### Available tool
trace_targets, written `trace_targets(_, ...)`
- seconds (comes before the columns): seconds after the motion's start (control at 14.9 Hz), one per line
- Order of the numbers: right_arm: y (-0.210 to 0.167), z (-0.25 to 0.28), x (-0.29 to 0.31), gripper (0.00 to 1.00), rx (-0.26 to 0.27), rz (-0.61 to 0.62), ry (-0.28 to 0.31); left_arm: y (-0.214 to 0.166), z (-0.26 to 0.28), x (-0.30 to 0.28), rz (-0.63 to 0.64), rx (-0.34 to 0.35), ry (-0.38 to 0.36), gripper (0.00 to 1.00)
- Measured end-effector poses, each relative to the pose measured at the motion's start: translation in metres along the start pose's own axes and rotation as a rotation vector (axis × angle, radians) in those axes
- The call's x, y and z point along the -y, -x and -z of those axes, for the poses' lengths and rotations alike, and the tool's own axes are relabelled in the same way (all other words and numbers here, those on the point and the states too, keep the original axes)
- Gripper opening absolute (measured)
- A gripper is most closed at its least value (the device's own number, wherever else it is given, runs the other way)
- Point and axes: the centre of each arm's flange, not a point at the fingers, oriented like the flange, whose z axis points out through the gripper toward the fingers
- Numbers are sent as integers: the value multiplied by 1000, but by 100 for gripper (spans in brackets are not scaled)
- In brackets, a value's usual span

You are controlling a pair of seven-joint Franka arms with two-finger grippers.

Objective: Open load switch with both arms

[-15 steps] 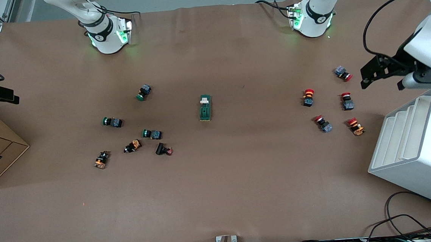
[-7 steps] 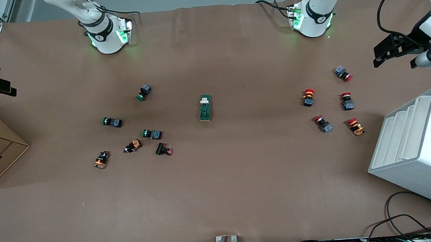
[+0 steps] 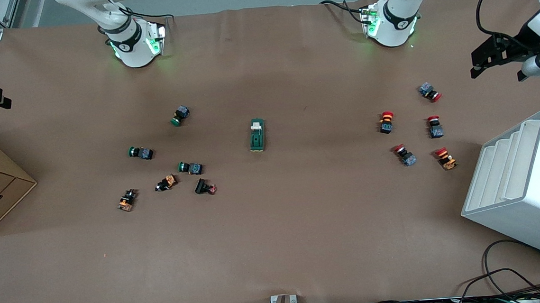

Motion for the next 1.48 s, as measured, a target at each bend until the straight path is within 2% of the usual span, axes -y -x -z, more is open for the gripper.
trace_targets(0.4, 9, -5, 9, 100, -30, 20, -2, 22, -6, -4, -2, -9, -6, 100)
trace_targets(1.01, 19, -6, 14, 100, -52, 32, -2, 22, -6, -10, -9, -20, -7, 100)
trace_targets(1.48, 20, -5, 18, 100, -55, 38, 0, 20, -4, -9, 58, -29, -6, 100)
